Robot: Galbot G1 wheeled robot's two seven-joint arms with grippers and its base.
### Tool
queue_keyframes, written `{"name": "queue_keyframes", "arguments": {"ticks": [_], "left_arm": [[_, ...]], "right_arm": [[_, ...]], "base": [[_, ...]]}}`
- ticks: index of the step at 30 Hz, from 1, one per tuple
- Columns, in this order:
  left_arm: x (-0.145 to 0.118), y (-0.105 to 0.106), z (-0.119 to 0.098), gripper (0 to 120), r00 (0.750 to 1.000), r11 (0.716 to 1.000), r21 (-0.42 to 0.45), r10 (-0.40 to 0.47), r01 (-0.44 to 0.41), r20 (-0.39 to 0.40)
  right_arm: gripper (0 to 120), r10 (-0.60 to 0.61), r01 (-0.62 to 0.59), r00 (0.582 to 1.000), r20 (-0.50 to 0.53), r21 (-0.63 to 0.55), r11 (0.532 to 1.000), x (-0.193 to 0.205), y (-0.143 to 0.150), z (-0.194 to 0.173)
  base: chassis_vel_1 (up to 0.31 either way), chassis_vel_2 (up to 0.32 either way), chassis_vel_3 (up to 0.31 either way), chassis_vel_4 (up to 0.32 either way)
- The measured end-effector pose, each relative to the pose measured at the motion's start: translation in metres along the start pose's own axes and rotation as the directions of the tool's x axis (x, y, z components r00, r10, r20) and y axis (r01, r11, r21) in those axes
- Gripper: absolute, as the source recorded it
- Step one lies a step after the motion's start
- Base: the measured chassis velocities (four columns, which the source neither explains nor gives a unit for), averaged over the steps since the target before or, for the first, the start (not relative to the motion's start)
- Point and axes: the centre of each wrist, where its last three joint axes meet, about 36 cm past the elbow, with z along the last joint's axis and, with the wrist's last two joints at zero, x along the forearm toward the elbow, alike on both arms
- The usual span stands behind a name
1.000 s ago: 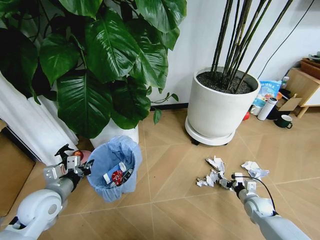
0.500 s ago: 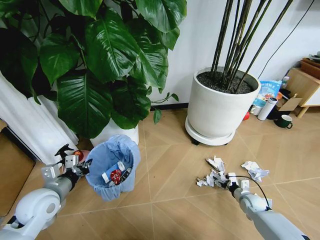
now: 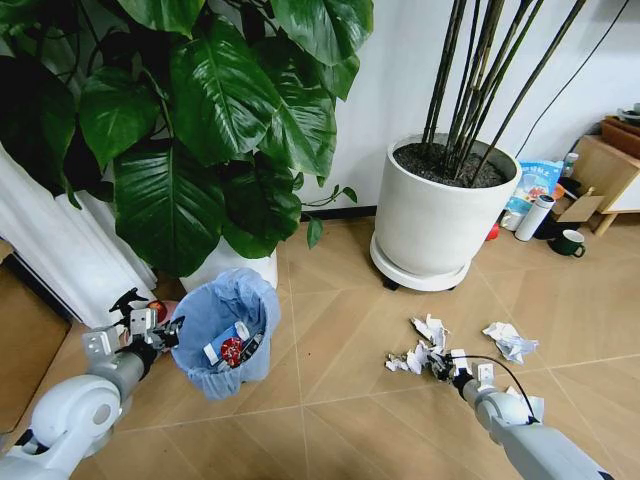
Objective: Pick up the trash bin and place the garbage on the floor into it.
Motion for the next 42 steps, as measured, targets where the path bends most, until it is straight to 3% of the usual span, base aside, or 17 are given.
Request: {"name": "queue_keyframes", "arguments": {"ticks": [4,10,16,18,23,25,27,29,32,33,37,38,39,41,42], "left_arm": [[0.000,0.000,0.000,0,1.000,1.000,0.004,0.001,-0.001,0.000],[-0.001,0.002,0.001,0,1.000,1.000,0.008,0.000,0.000,-0.003],[-0.002,0.001,0.000,0,1.000,1.000,0.007,0.003,-0.003,-0.001],[-0.003,0.001,0.001,0,1.000,1.000,0.007,0.005,-0.005,-0.002],[-0.003,0.000,0.003,0,1.000,1.000,0.004,0.008,-0.008,-0.008],[-0.003,-0.001,0.006,0,1.000,1.000,0.003,0.010,-0.010,-0.015],[-0.004,-0.002,0.009,0,1.000,1.000,0.003,0.012,-0.011,-0.021],[-0.004,-0.002,0.009,0,1.000,1.000,0.002,0.012,-0.012,-0.021],[-0.004,-0.002,0.010,0,1.000,1.000,-0.002,0.015,-0.015,-0.024],[-0.004,-0.002,0.010,0,1.000,1.000,-0.002,0.015,-0.015,-0.024],[-0.005,-0.004,0.013,0,0.999,1.000,-0.003,0.023,-0.023,-0.030],[-0.005,-0.004,0.013,0,0.999,1.000,-0.003,0.023,-0.023,-0.030],[-0.005,-0.005,0.014,0,0.999,1.000,-0.002,0.023,-0.023,-0.030],[-0.005,-0.005,0.013,0,0.999,1.000,-0.004,0.025,-0.025,-0.028],[-0.005,-0.005,0.013,0,0.999,1.000,-0.004,0.025,-0.025,-0.028]], "right_arm": [[0,-0.008,0.009,1.000,0.010,-0.004,1.000,0.004,0.001,0.000],[0,-0.042,0.042,0.998,0.054,0.003,0.999,0.014,0.004,0.000],[0,-0.111,0.110,0.981,0.157,0.016,0.994,0.026,0.017,-0.025],[0,-0.178,0.177,0.954,0.240,0.026,0.984,0.043,0.028,-0.042],[0,-0.289,0.271,0.904,0.316,0.101,0.957,0.065,0.034,-0.056],[0,-0.365,0.331,0.864,0.347,0.155,0.931,0.074,0.038,-0.065],[0,-0.486,0.426,0.785,0.384,0.233,0.874,0.086,0.044,-0.084],[0,-0.514,0.449,0.763,0.391,0.252,0.857,0.088,0.045,-0.089],[0,-0.657,0.552,0.623,0.425,0.355,0.754,0.099,0.054,-0.117],[0,-0.657,0.552,0.623,0.425,0.355,0.754,0.099,0.054,-0.117],[0,-0.795,0.643,0.384,0.470,0.481,0.596,0.098,0.077,-0.167],[0,-0.795,0.643,0.384,0.470,0.481,0.596,0.098,0.077,-0.167],[0,-0.825,0.666,0.316,0.468,0.510,0.545,0.096,0.086,-0.180],[0,-0.860,0.691,0.231,0.455,0.545,0.475,0.091,0.101,-0.198],[0,-0.860,0.691,0.231,0.455,0.545,0.475,0.091,0.101,-0.198]], "base": [[0.000,0.000,0.000,0.000],[0.000,0.000,0.000,0.000],[0.000,0.000,0.000,0.000],[0.000,0.000,0.000,0.000],[0.000,0.000,0.000,0.000],[0.000,0.000,0.000,0.000],[0.000,0.000,0.000,0.000],[0.000,0.000,0.000,0.000],[0.000,0.000,0.000,0.000],[0.000,0.000,0.000,0.000],[0.000,0.000,0.000,0.000],[0.000,0.000,0.000,0.000],[0.000,0.000,0.000,0.000],[0.000,0.000,0.000,0.000],[0.000,0.000,0.000,0.000]]}}
